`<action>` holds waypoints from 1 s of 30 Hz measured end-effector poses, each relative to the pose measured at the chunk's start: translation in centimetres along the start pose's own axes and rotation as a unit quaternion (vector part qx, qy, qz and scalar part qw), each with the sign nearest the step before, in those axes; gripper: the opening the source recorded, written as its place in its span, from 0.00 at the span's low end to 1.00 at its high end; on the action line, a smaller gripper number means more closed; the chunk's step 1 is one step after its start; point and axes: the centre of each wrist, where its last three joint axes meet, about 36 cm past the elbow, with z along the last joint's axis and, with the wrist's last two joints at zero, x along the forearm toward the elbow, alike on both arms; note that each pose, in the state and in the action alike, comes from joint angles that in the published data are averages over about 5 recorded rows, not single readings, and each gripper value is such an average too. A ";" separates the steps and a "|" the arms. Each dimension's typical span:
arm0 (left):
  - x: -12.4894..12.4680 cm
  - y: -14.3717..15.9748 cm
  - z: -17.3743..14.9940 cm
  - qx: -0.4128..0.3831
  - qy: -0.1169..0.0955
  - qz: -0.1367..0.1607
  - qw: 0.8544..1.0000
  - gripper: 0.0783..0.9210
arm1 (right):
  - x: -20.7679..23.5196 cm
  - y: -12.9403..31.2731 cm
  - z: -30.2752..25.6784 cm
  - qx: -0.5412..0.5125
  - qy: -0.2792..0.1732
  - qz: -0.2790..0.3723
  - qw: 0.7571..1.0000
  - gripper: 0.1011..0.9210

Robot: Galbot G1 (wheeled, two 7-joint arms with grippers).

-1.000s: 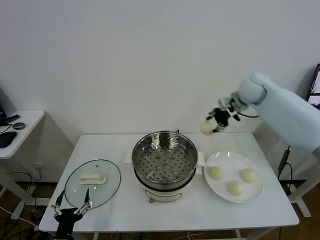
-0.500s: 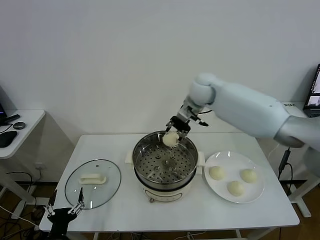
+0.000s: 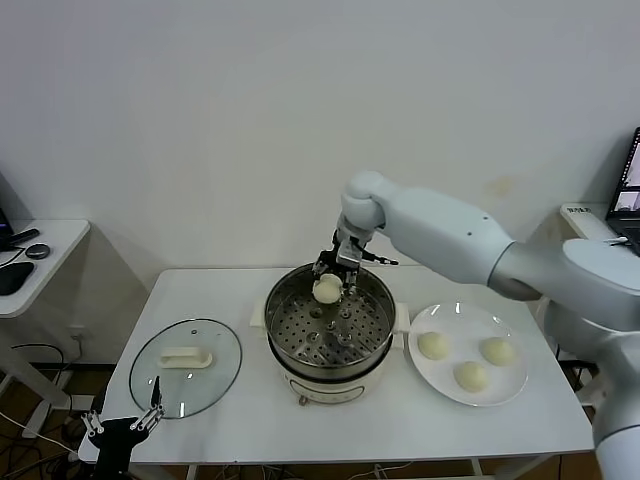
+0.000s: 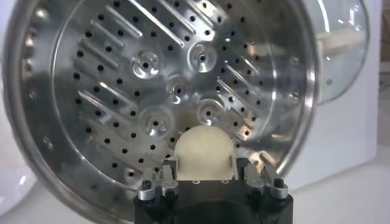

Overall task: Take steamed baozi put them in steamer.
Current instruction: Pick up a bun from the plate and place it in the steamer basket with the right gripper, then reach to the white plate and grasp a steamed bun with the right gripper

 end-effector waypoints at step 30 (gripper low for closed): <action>-0.1 0.1 -1.4 0.000 -0.001 0.007 1.000 0.88 | 10.5 6.3 -4.0 -0.251 0.040 0.022 0.967 0.88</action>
